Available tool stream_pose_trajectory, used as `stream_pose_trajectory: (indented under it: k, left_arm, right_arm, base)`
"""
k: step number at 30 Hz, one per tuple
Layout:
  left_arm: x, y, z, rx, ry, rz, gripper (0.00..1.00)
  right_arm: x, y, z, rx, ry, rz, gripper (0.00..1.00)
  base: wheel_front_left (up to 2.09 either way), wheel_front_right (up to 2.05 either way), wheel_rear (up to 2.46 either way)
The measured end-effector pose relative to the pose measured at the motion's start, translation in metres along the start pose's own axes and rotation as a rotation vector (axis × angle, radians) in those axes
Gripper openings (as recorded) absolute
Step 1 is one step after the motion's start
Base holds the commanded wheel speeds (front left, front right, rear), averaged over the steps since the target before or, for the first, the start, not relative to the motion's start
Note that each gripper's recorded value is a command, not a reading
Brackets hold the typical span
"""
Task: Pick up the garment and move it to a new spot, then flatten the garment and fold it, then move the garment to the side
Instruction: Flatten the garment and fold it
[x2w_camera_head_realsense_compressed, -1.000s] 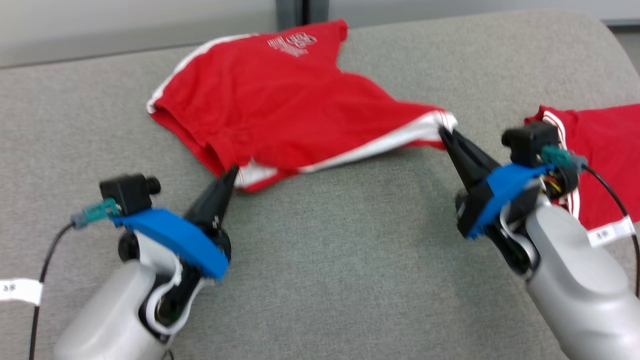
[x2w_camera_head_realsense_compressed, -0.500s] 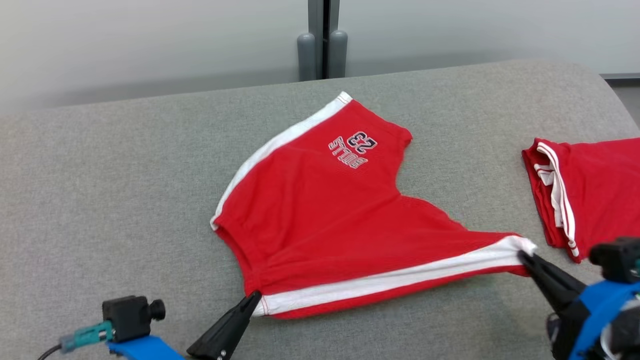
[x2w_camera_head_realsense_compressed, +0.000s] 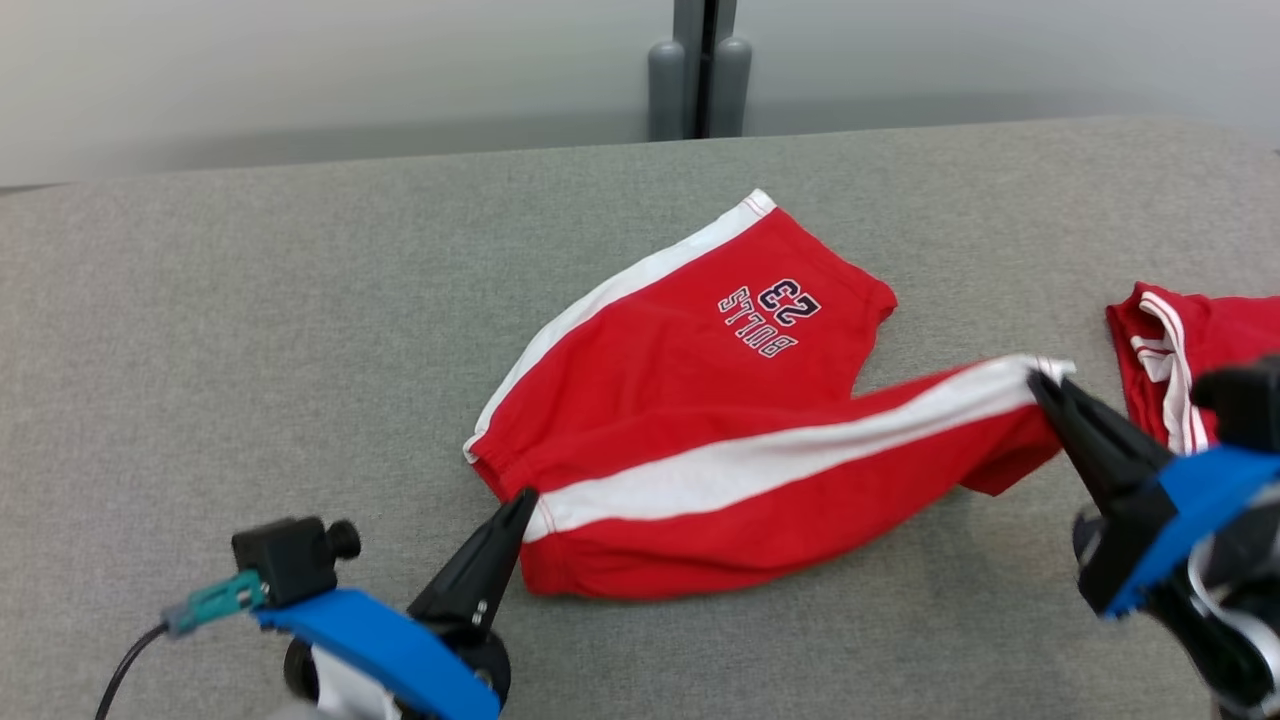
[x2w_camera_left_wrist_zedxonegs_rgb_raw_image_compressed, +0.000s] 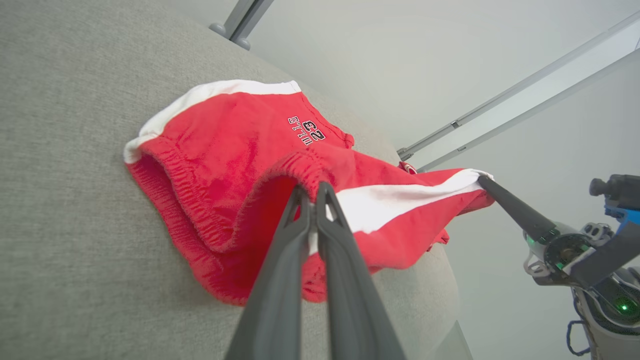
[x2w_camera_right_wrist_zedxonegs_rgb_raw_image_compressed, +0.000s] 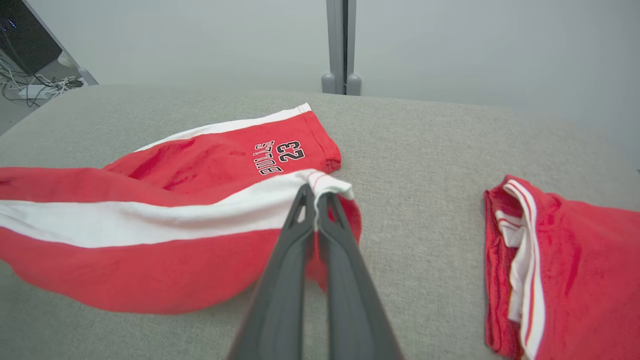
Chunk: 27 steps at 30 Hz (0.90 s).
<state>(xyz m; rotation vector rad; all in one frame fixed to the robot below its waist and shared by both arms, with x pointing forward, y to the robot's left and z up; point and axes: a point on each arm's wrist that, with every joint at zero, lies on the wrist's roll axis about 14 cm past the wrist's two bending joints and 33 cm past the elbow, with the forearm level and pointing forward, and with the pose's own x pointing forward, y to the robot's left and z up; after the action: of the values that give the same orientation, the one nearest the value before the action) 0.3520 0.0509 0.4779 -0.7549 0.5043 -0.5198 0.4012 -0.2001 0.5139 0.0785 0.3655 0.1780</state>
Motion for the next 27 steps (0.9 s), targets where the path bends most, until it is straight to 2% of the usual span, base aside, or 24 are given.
stream_pose_trajectory:
  k: [5,11,19,27]
  left_arm:
    - [0.027,0.022,0.013,0.048,-0.031,0.053,0.00]
    - [0.050,0.054,0.025,0.035,-0.087,0.142,0.00]
    - [0.064,0.089,0.026,-0.029,-0.165,0.228,0.00]
    - [0.071,0.114,0.029,-0.042,-0.209,0.286,0.00]
  right_arm:
    - [0.053,0.012,0.022,-0.029,-0.024,0.074,0.00]
    - [0.116,0.024,0.034,-0.096,-0.027,0.123,0.00]
    - [0.185,0.032,0.021,-0.194,0.014,0.145,0.00]
    - [0.229,0.046,-0.003,-0.236,0.072,0.182,0.00]
  base:
    - [0.00,0.00,0.00]
    - [0.00,0.00,0.00]
    - [0.00,0.00,0.00]
    - [0.00,0.00,0.00]
